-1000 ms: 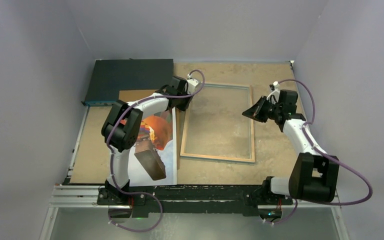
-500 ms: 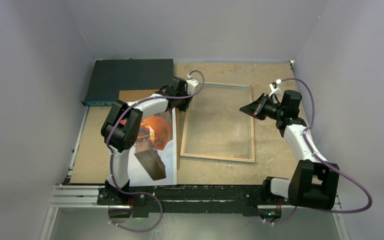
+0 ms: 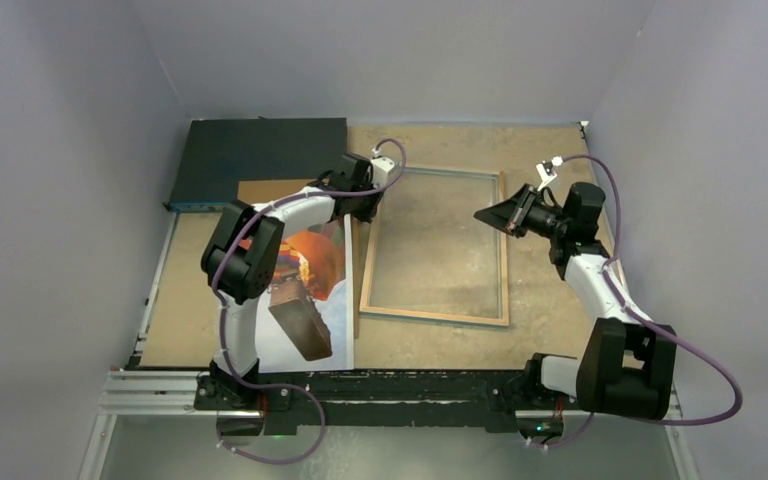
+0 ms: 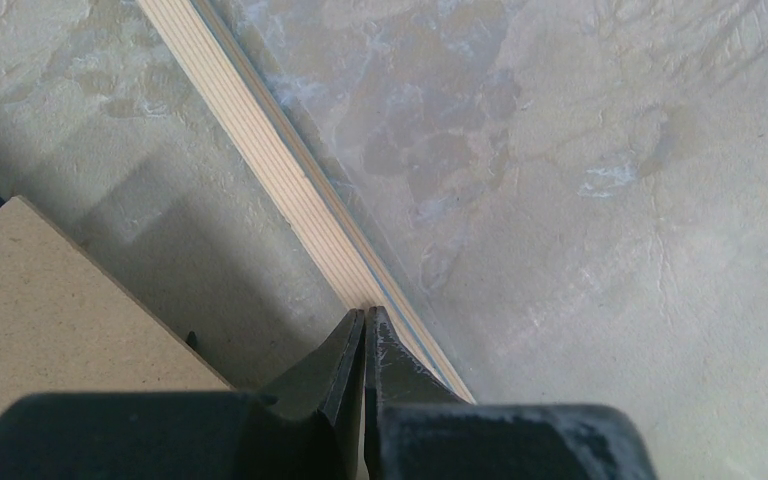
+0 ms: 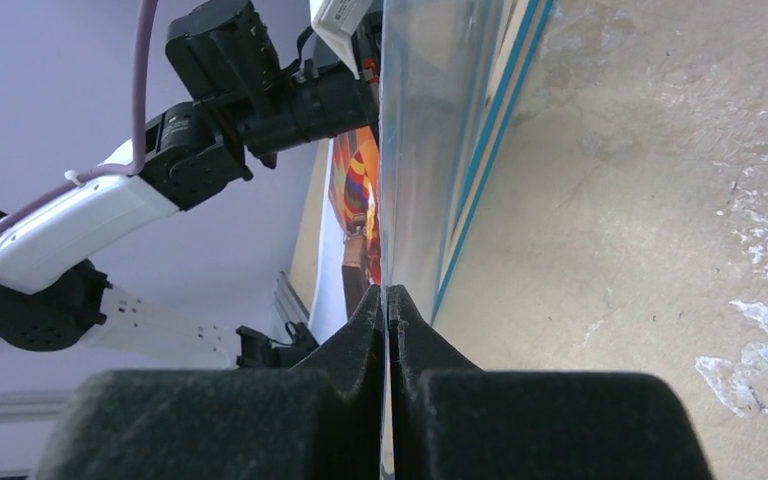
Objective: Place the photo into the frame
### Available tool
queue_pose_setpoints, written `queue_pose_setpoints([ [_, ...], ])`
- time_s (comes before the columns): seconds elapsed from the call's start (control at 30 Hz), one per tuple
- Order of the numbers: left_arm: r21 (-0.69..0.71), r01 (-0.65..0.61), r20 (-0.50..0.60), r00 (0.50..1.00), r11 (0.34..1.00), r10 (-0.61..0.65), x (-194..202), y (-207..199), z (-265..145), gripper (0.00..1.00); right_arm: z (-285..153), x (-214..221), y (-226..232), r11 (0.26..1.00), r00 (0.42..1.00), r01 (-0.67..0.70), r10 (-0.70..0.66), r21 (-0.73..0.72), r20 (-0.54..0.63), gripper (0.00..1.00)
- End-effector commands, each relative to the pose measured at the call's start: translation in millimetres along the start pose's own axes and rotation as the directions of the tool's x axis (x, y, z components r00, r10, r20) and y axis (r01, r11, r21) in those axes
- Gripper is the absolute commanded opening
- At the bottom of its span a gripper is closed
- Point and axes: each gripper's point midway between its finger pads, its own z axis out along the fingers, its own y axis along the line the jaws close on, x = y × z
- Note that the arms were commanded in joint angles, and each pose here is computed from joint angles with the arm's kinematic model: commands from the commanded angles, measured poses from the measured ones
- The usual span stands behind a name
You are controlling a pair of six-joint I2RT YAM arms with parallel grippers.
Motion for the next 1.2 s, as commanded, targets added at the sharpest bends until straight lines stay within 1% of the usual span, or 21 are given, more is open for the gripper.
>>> queue_pose_setpoints([
  [0.0, 0.047, 0.049, -0.08, 0.996, 0.998, -0.045, 24.2, -9.8, -8.1, 0.0, 0.5, 2.7, 10.5, 0.998, 1.0, -0.009, 0.007, -0.067, -0.024, 0.0],
  [0.1, 0.051, 0.05, -0.081, 0.996, 0.997, -0.046, 24.6, -10.2, -8.4, 0.0, 2.3, 0.7, 8.4, 0.997, 0.999, -0.05, 0.049, -0.064, -0.009, 0.0],
  [0.3, 0.071, 0.054, -0.087, 0.995, 0.996, -0.048, 27.5, -13.6, -8.4, 0.0, 2.5, -1.9, -0.8, 0.992, 0.991, -0.127, 0.127, -0.002, 0.042, 0.0],
  [0.43, 0.082, 0.053, -0.082, 0.996, 0.995, -0.046, 26.4, -16.0, -9.6, 0.0, 0.6, -4.0, -4.8, 0.991, 0.99, -0.128, 0.126, 0.038, 0.067, 0.0],
  [0.47, 0.083, 0.079, -0.085, 0.994, 0.993, -0.072, 26.5, -17.3, -9.6, 0.0, 0.2, -4.4, -6.6, 0.99, 0.989, -0.129, 0.126, 0.052, 0.072, 0.0],
  [0.57, 0.09, 0.088, -0.089, 0.993, 0.992, -0.08, 27.8, -19.2, -9.2, 0.0, -1.5, -10.0, -5.3, 0.993, 0.992, -0.094, 0.087, 0.073, 0.093, 0.0],
  [0.7, 0.096, 0.091, -0.088, 0.993, 0.991, -0.083, 27.6, -20.8, -9.6, 0.0, -2.5, -10.3, -7.5, 0.992, 0.993, -0.085, 0.076, 0.096, 0.092, 0.0],
  [1.17, 0.09, 0.095, -0.091, 0.992, 0.991, -0.087, 30.2, -19.7, -8.1, 0.0, -4.1, -20.5, 11.0, 0.993, 0.986, -0.112, 0.106, 0.042, 0.125, 0.0],
])
